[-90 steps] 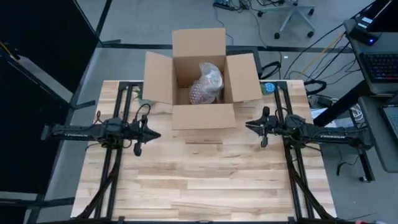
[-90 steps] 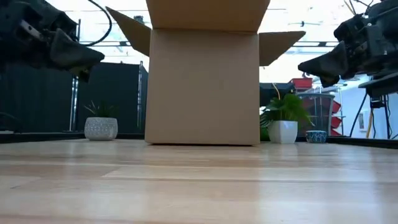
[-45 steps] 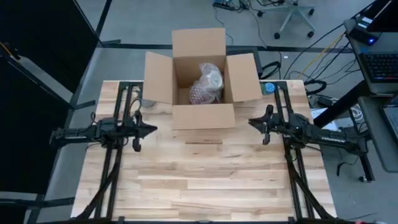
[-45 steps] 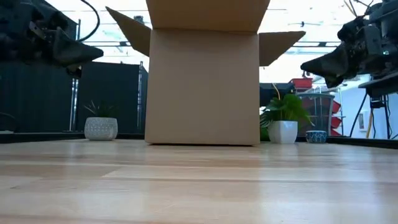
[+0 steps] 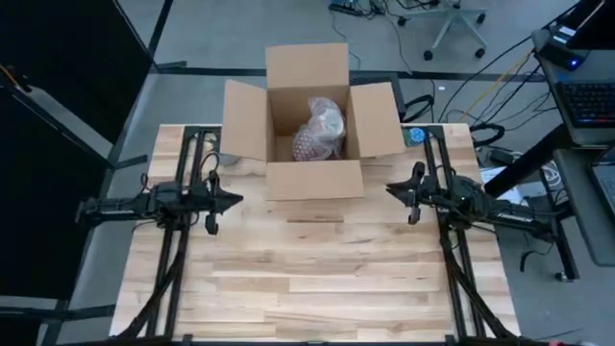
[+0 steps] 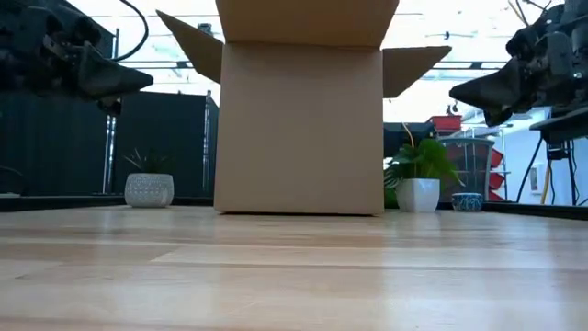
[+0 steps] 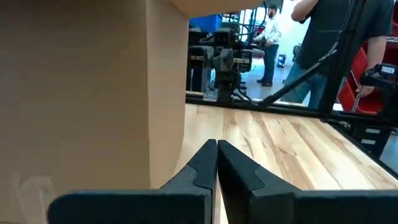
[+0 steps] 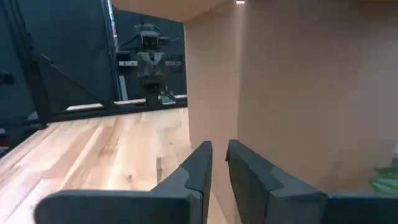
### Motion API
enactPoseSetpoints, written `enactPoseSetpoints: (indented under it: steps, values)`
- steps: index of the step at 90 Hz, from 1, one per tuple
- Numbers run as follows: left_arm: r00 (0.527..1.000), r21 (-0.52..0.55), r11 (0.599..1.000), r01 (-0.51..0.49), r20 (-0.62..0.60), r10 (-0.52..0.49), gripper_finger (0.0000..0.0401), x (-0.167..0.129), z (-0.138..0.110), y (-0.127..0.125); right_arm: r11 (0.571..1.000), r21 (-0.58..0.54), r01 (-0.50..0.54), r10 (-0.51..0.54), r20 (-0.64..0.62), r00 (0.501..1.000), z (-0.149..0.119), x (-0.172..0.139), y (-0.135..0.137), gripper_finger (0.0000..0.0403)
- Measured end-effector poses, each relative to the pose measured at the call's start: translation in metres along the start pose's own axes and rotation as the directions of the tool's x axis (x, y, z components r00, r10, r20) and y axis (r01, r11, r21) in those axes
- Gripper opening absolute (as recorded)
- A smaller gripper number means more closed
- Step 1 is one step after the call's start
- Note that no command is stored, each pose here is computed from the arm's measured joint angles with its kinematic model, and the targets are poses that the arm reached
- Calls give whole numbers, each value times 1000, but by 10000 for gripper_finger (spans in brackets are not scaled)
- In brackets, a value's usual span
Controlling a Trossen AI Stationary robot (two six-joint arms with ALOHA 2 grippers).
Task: Wrap mug
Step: Return to Home Position
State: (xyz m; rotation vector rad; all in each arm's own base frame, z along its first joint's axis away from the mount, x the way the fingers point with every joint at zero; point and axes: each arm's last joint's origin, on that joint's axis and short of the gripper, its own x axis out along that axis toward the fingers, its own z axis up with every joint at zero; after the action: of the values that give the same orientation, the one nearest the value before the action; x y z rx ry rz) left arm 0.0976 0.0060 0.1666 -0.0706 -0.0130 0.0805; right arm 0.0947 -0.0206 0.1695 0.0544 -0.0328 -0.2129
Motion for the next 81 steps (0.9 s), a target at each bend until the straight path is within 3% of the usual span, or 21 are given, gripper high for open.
enactPoseSetpoints:
  steps: [81]
  values:
    - [1000, 0, 1000, 0, 0, 0, 0, 0, 0, 0, 998, 62, -1, 1, -1, 1000, 0, 0, 0, 38]
